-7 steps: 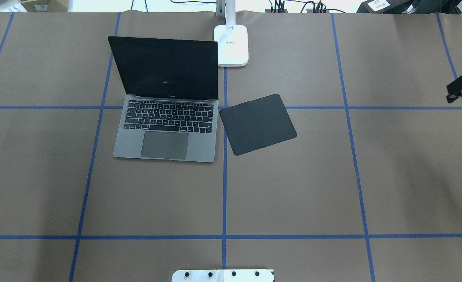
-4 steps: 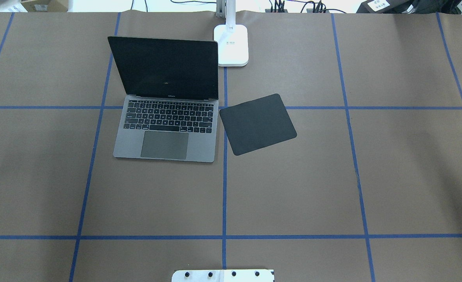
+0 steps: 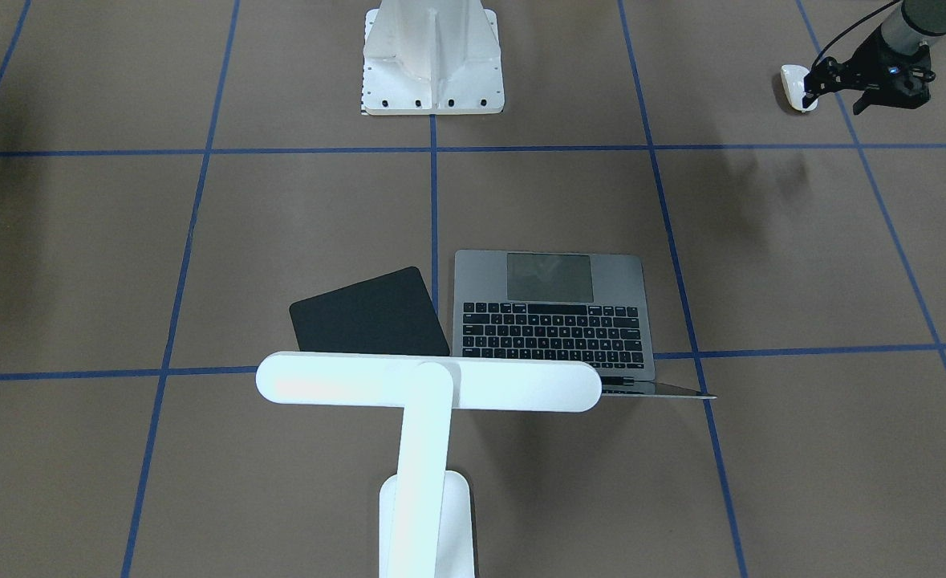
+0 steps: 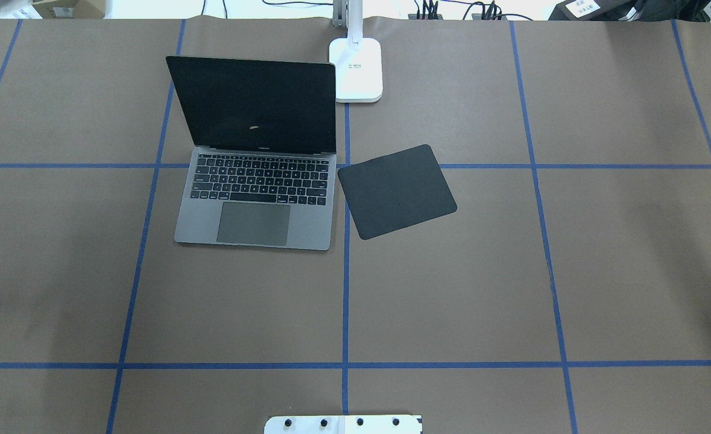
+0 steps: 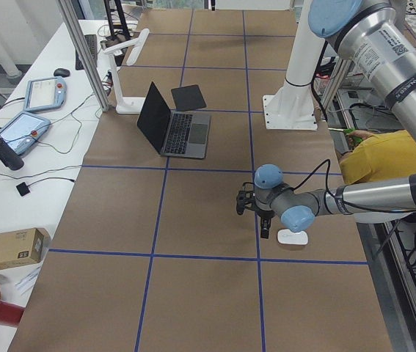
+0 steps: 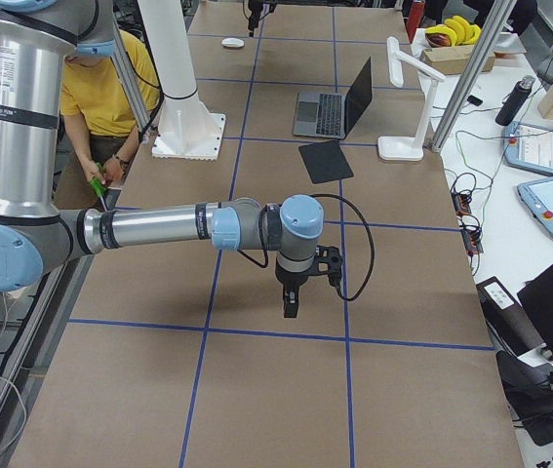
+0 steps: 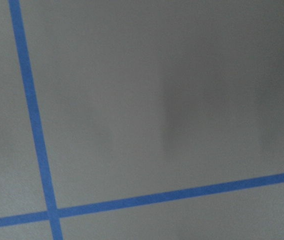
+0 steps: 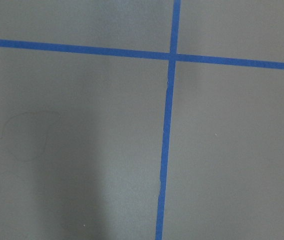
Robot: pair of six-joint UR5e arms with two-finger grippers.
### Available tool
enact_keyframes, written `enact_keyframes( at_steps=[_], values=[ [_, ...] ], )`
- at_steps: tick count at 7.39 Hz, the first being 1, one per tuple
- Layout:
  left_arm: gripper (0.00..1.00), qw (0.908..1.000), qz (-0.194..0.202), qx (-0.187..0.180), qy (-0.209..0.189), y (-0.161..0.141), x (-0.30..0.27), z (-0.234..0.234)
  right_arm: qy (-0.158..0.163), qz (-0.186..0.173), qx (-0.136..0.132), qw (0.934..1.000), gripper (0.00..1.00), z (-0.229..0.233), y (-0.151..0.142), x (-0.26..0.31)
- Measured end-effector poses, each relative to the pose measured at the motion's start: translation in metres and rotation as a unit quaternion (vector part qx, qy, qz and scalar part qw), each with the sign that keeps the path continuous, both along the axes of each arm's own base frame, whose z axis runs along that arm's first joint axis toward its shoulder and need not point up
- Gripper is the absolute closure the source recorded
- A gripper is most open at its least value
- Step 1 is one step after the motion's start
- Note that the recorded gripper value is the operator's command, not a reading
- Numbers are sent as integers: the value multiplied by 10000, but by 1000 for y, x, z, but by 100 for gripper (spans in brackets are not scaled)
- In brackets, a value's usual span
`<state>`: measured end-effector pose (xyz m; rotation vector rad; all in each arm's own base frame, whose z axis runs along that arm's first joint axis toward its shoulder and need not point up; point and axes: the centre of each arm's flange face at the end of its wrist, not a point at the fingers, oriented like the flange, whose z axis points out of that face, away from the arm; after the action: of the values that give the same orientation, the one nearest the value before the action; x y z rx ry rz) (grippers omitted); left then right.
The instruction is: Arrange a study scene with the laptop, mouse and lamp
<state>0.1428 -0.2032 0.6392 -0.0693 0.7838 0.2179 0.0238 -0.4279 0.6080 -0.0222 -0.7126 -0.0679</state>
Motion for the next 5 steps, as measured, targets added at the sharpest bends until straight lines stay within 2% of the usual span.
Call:
enact_keyframes(
  at_steps=[5],
  values=[
    [0, 9969, 534, -524, -256, 51, 18, 23, -19, -1, -5, 10000, 0, 2, 2, 2]
  ],
)
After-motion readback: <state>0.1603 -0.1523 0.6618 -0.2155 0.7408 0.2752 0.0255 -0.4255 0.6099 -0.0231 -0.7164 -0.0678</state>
